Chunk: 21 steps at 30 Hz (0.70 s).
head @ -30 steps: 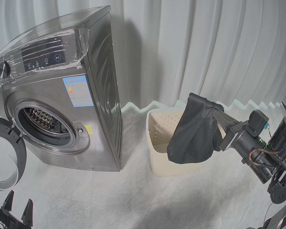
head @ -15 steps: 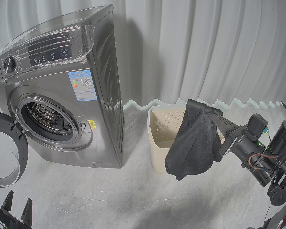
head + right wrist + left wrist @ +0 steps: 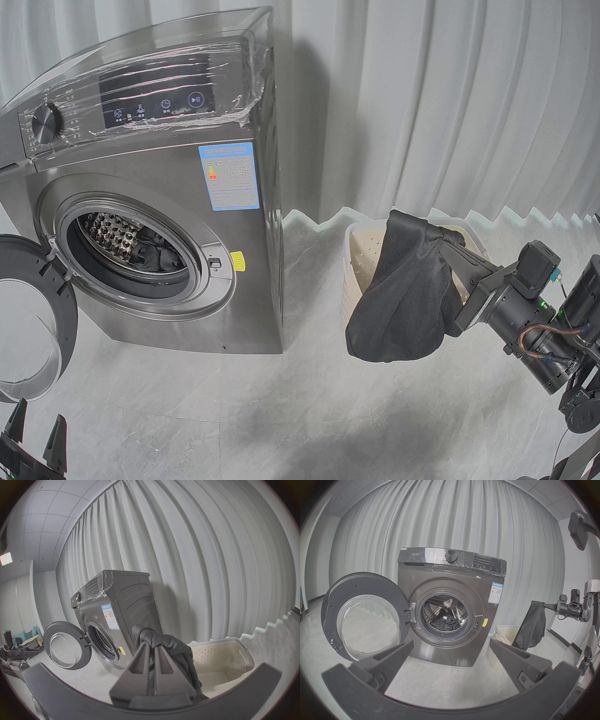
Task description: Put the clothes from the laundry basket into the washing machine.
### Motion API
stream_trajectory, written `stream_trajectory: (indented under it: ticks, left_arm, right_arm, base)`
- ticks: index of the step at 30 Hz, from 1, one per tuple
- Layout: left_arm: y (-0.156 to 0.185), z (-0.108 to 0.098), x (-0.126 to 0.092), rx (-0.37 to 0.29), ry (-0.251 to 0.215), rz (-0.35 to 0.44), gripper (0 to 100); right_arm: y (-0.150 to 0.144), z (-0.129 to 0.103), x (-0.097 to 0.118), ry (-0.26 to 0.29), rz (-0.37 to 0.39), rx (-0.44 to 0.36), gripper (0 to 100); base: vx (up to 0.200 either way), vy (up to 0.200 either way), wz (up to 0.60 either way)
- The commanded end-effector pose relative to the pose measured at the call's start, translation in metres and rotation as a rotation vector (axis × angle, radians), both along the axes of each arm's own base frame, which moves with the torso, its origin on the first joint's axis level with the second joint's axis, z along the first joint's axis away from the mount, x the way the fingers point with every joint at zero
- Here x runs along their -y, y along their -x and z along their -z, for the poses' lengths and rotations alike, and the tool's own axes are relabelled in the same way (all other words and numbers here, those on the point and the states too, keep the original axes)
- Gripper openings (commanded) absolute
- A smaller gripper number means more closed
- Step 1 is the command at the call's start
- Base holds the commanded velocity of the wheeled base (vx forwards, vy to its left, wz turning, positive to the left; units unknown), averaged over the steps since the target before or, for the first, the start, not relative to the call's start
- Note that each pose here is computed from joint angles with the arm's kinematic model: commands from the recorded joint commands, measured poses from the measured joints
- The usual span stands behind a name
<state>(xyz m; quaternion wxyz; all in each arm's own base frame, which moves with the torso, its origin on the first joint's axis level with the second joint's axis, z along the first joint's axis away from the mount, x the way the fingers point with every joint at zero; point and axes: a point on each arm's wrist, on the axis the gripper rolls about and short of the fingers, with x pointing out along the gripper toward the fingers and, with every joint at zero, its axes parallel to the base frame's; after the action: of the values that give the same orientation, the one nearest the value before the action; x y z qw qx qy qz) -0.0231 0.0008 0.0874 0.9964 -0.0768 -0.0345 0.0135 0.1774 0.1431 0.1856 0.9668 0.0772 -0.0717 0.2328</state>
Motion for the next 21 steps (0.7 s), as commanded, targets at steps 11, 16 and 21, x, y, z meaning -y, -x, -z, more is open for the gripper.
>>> stream_trajectory:
  ticks: [11, 16, 21]
  left_arm:
    - [-0.0001, 0.0052, 0.0001, -0.001, -0.015, 0.002, 100]
    - [0.0001, 0.0058, -0.0001, -0.015, -0.092, -0.010, 100]
    - [0.0002, 0.0053, -0.0001, -0.014, -0.118, -0.015, 100]
  right_arm:
    - [0.0007, 0.0010, -0.0024, 0.002, -0.011, -0.004, 0]
    - [0.0010, 0.0008, -0.0021, 0.001, -0.011, -0.003, 0]
    - [0.0009, 0.0017, -0.0022, 0.004, -0.011, -0.006, 0]
  base:
    - [0.000, 0.200, 0.00]
    - [0.000, 0.200, 0.00]
    - [0.000, 0.120, 0.00]
